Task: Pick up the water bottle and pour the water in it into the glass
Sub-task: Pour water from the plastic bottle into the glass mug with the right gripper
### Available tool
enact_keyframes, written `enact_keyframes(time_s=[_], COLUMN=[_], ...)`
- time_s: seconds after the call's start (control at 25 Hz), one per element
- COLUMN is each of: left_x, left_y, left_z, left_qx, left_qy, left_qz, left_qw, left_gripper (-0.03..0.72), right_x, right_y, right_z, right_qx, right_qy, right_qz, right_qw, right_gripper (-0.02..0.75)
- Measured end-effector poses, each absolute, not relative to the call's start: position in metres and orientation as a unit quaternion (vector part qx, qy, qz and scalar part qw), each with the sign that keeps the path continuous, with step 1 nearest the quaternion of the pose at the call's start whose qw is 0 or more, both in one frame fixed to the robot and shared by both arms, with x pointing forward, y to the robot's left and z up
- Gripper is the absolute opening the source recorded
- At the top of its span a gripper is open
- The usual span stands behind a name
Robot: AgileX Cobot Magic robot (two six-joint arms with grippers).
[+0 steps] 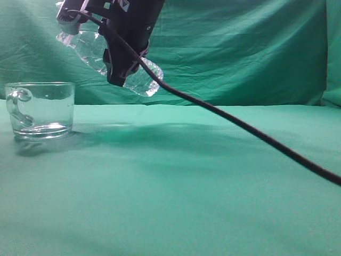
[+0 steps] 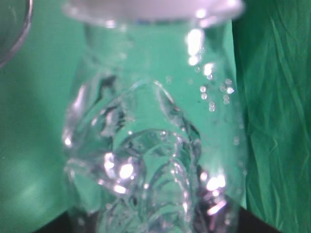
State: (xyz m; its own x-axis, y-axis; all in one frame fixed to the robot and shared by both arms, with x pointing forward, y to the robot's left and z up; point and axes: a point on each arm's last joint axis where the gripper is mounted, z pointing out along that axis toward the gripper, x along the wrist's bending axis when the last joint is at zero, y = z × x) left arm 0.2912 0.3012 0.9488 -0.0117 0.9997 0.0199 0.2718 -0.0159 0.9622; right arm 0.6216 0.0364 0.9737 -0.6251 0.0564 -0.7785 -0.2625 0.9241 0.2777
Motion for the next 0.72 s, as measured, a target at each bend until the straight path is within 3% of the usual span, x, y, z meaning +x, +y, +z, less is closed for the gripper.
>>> enact_keyframes(time_s=[0.72], left_x=[0.291], left_y=[0.301], left_z=[0.949], left_qx=[0.565], left_qy=[0.563], left_qz=[0.435], left_qw=[0.419], left_gripper=[0.000], right_x=[0.628], right_y=[0.038], right_z=[0.985], right_qx=[-0.246], right_qy=[0.811], right_qz=[0.086], right_qw=[0.524], right_gripper=[0.284])
